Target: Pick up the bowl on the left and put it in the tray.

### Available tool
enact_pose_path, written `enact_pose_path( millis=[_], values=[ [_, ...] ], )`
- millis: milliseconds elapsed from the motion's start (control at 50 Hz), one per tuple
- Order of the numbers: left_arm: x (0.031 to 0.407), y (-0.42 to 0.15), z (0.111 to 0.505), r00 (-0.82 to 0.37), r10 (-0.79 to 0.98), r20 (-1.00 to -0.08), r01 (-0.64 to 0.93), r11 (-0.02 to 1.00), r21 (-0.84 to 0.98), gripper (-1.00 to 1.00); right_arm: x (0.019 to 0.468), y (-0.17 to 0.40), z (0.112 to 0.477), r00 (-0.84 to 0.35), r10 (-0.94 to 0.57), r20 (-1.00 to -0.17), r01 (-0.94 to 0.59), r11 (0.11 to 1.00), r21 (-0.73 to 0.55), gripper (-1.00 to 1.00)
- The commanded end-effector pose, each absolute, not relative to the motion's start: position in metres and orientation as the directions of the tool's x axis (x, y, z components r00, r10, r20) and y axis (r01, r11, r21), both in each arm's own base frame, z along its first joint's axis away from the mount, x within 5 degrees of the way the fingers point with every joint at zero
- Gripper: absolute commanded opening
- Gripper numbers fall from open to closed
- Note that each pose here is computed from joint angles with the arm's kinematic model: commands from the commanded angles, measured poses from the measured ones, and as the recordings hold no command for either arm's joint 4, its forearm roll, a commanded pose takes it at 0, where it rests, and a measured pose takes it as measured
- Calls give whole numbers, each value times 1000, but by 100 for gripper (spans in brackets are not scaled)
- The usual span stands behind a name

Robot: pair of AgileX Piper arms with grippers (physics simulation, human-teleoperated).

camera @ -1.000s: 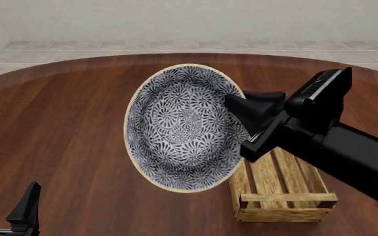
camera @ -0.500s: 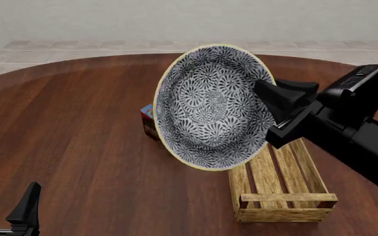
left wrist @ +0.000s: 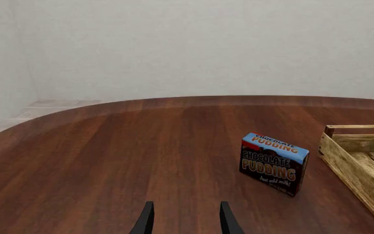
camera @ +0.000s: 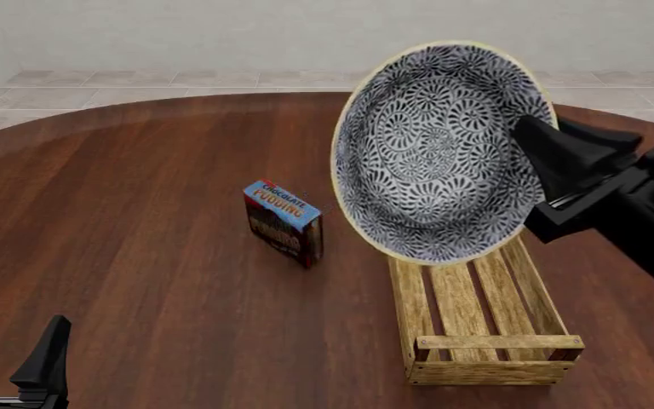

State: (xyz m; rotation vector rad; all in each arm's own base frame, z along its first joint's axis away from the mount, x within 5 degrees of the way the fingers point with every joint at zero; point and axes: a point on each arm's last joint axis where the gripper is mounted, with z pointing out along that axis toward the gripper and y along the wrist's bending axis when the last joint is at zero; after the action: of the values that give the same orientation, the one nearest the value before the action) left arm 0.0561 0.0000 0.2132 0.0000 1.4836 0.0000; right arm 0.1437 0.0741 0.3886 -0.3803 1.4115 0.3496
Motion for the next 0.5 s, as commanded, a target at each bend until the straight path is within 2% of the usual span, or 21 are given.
enact_pose_path(
  millis=[20, 500],
  values=[
    [56, 0, 213, 87, 0, -996, 0, 1000, 0, 100, 141, 69, 391, 140, 40, -989, -434, 901, -25, -100],
    [56, 0, 213, 87, 0, -996, 0, 1000, 0, 100, 146, 52, 384, 117, 76, -990, -340, 940, 33, -100]
  ],
)
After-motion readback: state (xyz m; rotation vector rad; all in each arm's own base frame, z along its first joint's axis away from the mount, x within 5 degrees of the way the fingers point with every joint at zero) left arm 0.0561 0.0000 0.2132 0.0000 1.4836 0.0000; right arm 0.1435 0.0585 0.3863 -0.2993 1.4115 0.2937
